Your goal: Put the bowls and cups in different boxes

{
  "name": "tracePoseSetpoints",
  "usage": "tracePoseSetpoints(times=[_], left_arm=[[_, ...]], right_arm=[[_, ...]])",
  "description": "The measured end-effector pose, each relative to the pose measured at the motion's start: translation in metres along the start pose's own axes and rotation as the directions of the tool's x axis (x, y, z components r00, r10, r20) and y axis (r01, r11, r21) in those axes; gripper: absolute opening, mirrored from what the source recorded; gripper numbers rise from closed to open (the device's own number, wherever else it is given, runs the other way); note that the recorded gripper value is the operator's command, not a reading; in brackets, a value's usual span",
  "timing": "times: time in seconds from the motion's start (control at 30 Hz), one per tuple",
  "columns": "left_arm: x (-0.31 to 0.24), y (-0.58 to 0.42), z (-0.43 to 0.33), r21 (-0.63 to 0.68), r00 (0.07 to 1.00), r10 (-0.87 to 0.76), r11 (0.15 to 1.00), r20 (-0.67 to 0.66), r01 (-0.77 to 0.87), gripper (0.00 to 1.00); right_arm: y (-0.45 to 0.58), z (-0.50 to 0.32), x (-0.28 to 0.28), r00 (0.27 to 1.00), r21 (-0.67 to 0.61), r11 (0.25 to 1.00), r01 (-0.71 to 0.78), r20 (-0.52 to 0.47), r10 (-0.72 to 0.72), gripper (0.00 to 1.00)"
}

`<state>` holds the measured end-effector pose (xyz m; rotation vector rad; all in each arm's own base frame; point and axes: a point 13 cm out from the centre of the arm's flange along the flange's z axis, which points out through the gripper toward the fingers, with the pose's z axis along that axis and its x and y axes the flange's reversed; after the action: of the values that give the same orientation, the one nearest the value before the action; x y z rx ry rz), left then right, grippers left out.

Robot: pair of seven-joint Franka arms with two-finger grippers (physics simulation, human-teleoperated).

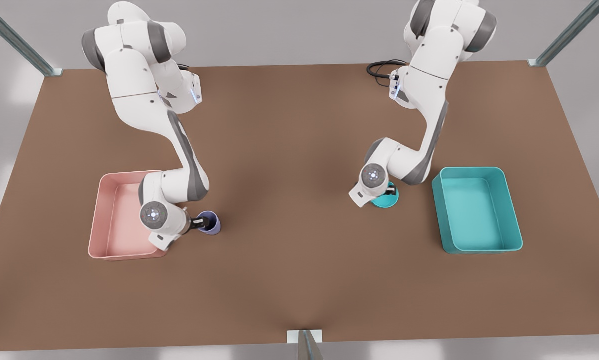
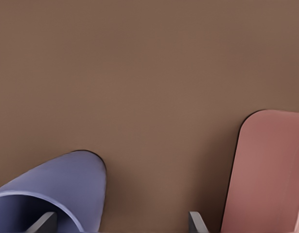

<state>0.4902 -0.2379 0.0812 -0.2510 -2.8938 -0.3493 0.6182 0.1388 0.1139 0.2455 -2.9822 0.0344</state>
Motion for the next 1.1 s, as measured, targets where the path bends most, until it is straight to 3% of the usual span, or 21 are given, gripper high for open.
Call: tracePoseSetpoints(times=[0.2,0.23,0.27,0.33,0.4,0.5,0.63,0.73,0.83,0.97,1.1], left_arm=[[-0.001,-0.011,0.026,-0.004,0.999,-0.049,0.999,-0.007,0.049,0.99],[-0.001,-0.011,0.029,-0.004,0.998,-0.058,0.998,-0.006,0.058,0.87],[-0.002,-0.012,0.03,-0.003,0.998,-0.066,0.998,-0.004,0.066,0.67],[-0.004,-0.013,0.028,-0.001,0.997,-0.082,0.997,0.005,0.082,0.47],[-0.006,-0.012,0.026,-0.003,0.995,-0.099,0.995,0.013,0.099,0.36],[-0.008,-0.012,0.024,0.001,0.992,-0.124,0.992,0.018,0.124,0.21],[-0.015,-0.007,0.004,0.016,0.985,-0.169,0.986,0.041,0.169,0.21],[-0.037,0.029,-0.072,0.041,0.964,-0.236,0.972,0.121,0.233,0.21],[-0.074,0.165,-0.168,0.121,0.876,-0.453,0.891,0.163,0.438,0.21],[-0.056,0.299,-0.152,0.111,0.795,-0.604,0.795,0.061,0.596,0.21],[-0.041,0.331,-0.084,0.063,0.787,-0.616,0.785,-0.039,0.617,0.21]], right_arm=[[0.012,0.02,0.006,1.0,0.002,1.0,0.011,-0.004,-0.011,1.0],[0.013,0.026,0.006,1.0,0.003,1.0,0.013,-0.008,-0.013,0.99],[0.013,0.031,0.006,1.0,0.003,1.0,0.013,-0.01,-0.013,0.78],[0.014,0.034,0.005,1.0,0.004,1.0,0.013,-0.007,-0.013,0.41],[0.014,0.033,0.003,1.0,0.001,1.0,0.013,0.001,-0.013,0.21],[0.019,0.022,-0.003,1.0,-0.014,1.0,0.021,0.022,-0.021,0.21],[0.019,-0.005,-0.01,0.998,-0.014,0.999,0.032,0.056,-0.031,0.21],[-0.017,-0.106,-0.012,0.986,-0.047,0.999,0.008,0.164,0.0,0.21],[-0.101,-0.169,0.009,0.979,-0.058,0.997,-0.044,0.197,0.055,0.21],[-0.193,-0.144,0.039,0.994,0.01,0.998,-0.06,0.094,0.058,0.21],[-0.239,-0.061,0.052,0.999,0.026,0.999,-0.036,-0.037,0.037,0.21]])
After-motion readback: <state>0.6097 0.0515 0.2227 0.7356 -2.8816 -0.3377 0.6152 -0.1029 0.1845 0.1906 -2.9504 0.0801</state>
